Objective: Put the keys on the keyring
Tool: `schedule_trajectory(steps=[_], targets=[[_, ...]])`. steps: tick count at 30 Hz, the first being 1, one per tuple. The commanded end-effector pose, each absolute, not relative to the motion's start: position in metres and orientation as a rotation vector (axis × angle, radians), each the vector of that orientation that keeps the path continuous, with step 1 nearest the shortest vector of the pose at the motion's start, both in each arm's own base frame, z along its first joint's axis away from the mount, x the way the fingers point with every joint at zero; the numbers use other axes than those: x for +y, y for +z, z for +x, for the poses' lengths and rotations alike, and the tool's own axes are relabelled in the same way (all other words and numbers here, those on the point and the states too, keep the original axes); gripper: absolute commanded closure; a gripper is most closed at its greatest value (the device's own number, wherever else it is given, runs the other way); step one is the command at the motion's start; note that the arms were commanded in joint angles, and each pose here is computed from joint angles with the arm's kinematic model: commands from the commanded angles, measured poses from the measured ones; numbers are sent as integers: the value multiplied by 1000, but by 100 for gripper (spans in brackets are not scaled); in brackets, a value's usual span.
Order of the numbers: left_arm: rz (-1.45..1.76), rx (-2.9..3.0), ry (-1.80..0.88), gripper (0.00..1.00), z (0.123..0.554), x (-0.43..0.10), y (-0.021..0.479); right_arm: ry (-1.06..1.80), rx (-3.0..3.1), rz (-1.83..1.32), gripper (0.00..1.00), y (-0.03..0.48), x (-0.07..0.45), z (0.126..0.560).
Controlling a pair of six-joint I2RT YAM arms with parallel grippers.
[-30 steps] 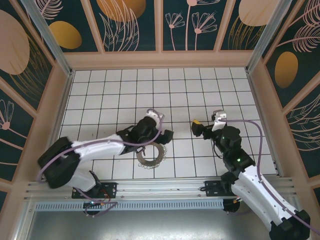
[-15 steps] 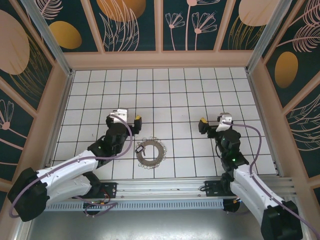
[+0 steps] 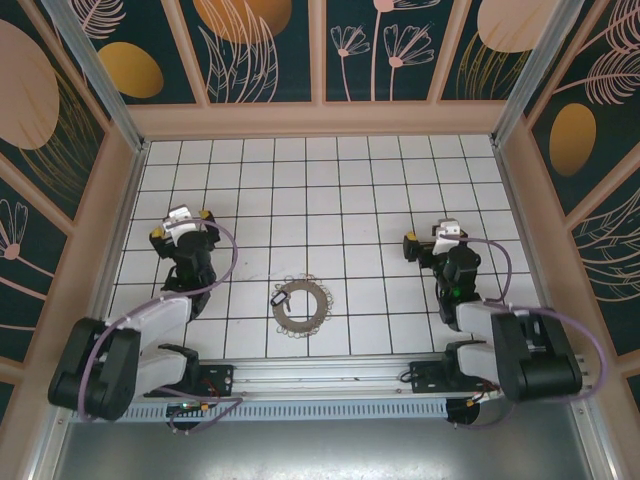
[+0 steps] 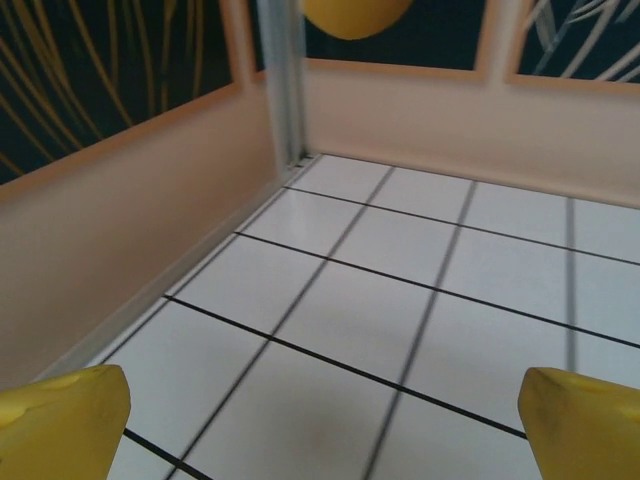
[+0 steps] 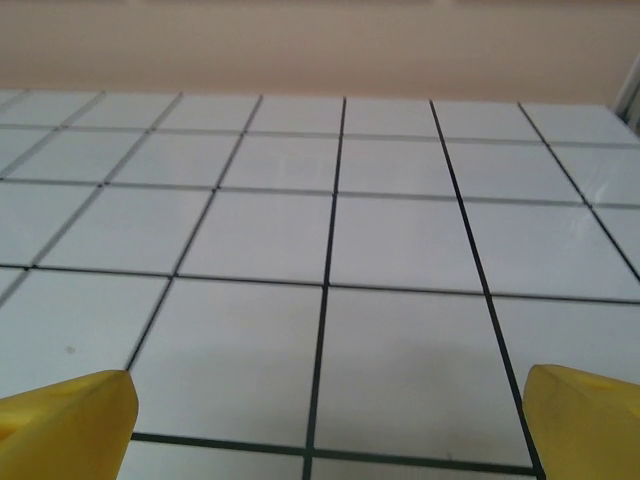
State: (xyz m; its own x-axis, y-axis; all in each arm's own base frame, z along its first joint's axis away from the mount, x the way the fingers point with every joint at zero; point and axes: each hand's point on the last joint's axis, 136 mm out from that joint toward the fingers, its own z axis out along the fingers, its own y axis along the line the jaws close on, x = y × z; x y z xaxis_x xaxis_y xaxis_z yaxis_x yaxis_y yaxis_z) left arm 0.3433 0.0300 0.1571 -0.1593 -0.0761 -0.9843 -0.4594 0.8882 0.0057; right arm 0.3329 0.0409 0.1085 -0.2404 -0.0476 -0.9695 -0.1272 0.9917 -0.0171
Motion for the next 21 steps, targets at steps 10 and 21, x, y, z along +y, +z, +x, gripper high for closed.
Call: schedule_trajectory(steps=[10, 21], targets=[[-271, 1597, 170, 1, 364, 33, 142, 102, 1641, 12, 1, 132, 7, 368], [-283, 1625, 145, 1, 369, 37, 138, 55, 1665, 95, 1, 127, -6, 373]])
